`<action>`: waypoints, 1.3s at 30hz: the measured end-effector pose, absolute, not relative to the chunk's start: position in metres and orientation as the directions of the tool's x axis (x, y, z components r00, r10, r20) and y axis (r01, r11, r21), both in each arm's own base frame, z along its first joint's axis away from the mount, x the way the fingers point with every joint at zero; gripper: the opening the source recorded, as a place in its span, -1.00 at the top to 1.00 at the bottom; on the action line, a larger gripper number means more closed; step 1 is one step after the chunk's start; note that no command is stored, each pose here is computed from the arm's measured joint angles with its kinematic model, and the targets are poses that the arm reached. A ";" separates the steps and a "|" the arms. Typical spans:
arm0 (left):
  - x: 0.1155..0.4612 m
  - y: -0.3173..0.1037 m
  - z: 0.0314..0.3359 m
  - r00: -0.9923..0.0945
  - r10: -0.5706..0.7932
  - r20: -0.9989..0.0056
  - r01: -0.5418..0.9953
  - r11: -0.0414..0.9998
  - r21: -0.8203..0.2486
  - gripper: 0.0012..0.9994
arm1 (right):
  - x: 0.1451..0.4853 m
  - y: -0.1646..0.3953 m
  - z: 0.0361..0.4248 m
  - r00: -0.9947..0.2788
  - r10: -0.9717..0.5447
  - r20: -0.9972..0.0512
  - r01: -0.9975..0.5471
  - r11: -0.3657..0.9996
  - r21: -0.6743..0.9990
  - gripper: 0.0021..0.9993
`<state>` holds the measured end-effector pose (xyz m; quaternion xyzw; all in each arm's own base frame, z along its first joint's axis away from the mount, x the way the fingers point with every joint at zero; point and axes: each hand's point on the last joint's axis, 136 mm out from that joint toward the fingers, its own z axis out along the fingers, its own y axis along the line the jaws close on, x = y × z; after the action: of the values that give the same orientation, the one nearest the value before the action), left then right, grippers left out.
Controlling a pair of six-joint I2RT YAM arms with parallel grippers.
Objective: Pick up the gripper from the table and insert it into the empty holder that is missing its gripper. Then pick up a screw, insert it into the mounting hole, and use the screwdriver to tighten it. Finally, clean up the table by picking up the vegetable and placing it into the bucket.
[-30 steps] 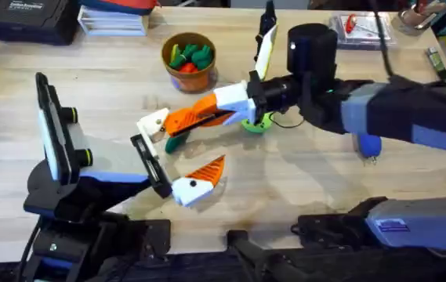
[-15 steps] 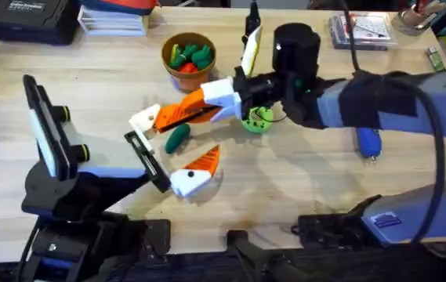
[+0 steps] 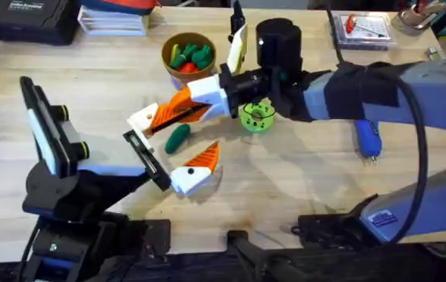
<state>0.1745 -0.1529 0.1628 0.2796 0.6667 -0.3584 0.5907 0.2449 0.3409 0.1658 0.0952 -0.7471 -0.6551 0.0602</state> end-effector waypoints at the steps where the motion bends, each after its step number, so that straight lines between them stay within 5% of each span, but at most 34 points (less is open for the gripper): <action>1: 0.174 -0.153 0.163 -0.152 -0.054 -0.987 0.796 0.585 -0.154 -0.97 | 0.245 0.342 0.165 -0.975 -0.219 -0.032 -0.061 0.129 0.990 0.99; 29: 0.178 -0.151 0.162 -0.160 -0.060 -0.985 0.782 0.602 -0.164 -0.97 | 0.247 0.355 0.167 -0.975 -0.191 -0.109 -0.136 0.130 0.982 0.99; 39: 0.172 -0.155 0.162 -0.147 -0.046 -0.988 0.807 0.572 -0.147 -0.97 | 0.242 0.360 0.167 -0.969 -0.202 -0.141 -0.168 0.126 0.978 0.50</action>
<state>0.1721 -0.1550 0.1622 0.2866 0.6645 -0.3635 0.5867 0.2423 0.3602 0.1670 0.1233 -0.7503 -0.6494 0.0128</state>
